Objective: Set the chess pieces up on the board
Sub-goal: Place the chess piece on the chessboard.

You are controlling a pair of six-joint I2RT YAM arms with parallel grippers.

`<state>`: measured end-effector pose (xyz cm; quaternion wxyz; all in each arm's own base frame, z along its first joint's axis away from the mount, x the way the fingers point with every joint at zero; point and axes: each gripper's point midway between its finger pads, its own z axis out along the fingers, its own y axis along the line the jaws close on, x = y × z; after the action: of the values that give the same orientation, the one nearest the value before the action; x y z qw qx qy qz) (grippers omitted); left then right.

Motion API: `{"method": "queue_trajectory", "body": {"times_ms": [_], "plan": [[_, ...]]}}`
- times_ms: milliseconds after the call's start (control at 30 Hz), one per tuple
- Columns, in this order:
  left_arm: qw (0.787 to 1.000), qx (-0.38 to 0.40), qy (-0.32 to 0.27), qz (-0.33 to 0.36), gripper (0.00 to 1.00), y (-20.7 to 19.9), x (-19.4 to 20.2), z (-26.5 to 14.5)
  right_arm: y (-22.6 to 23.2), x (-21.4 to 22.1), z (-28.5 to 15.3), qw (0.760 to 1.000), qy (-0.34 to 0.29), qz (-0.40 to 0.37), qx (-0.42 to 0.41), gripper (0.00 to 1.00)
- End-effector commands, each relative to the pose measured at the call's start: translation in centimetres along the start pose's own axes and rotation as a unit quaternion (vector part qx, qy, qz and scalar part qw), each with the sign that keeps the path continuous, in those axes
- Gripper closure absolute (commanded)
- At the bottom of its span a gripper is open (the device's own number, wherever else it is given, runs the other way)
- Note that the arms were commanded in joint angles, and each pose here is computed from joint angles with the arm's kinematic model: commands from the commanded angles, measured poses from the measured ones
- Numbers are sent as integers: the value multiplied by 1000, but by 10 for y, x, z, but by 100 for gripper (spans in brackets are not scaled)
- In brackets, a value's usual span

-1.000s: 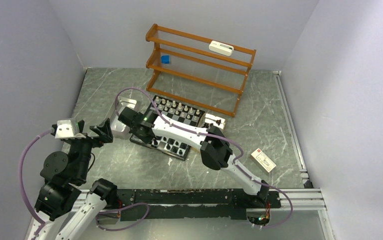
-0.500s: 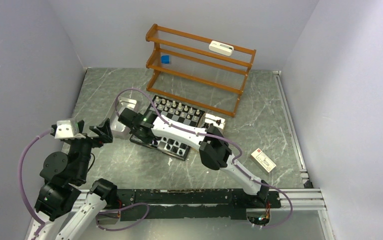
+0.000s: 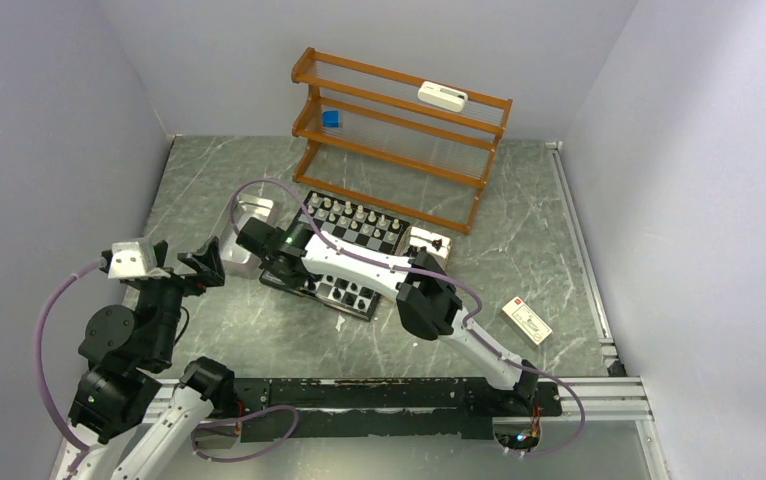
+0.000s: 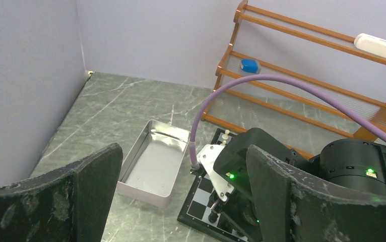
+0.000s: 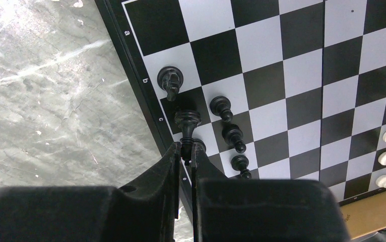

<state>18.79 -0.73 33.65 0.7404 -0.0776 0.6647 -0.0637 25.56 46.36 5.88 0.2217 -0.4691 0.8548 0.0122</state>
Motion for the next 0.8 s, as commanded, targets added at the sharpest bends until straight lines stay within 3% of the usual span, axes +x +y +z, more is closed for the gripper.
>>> {"method": "queue_trajectory", "body": {"times_ms": [0, 333, 767], "plan": [[1000, -9, -14, -8, 3, 4, -8, -3, 0, -1, 2, 1000, 2, -3, 8, 88], [1000, -8, -14, -8, 3, 3, -8, -2, -2, -10, -7, 1000, -16, 2, 8, 81], [1000, -7, -13, -8, 3, 3, -7, -2, -1, -17, -6, 999, -31, 8, 7, 81]]}}
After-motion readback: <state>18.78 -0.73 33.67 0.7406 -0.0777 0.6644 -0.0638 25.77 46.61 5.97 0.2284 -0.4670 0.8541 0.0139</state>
